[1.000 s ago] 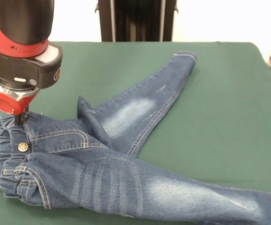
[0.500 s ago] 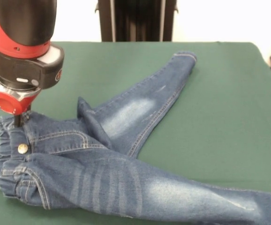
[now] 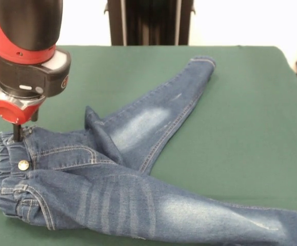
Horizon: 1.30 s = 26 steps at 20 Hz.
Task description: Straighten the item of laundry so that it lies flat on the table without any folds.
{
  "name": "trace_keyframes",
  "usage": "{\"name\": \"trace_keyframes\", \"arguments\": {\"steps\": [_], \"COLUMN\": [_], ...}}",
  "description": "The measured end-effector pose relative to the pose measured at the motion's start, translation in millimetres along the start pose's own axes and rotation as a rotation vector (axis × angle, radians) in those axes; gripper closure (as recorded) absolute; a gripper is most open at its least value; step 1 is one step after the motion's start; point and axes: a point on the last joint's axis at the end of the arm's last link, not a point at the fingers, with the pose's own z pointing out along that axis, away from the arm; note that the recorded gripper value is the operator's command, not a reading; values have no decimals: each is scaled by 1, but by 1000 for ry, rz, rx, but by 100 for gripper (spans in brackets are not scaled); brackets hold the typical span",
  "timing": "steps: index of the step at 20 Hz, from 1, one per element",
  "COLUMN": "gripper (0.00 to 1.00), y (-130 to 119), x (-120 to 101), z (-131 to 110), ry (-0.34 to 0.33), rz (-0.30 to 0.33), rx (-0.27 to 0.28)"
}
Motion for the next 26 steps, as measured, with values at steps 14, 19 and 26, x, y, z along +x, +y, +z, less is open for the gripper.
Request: {"name": "trace_keyframes", "arguments": {"steps": [14, 19, 26], "gripper": [0, 0, 0], "y": [16, 40, 60], "x": [-9, -32, -33], "z": [-43, -87, -121], "ry": [20, 45, 85], "rz": [-2, 13, 18], "rx": [43, 56, 45]}}
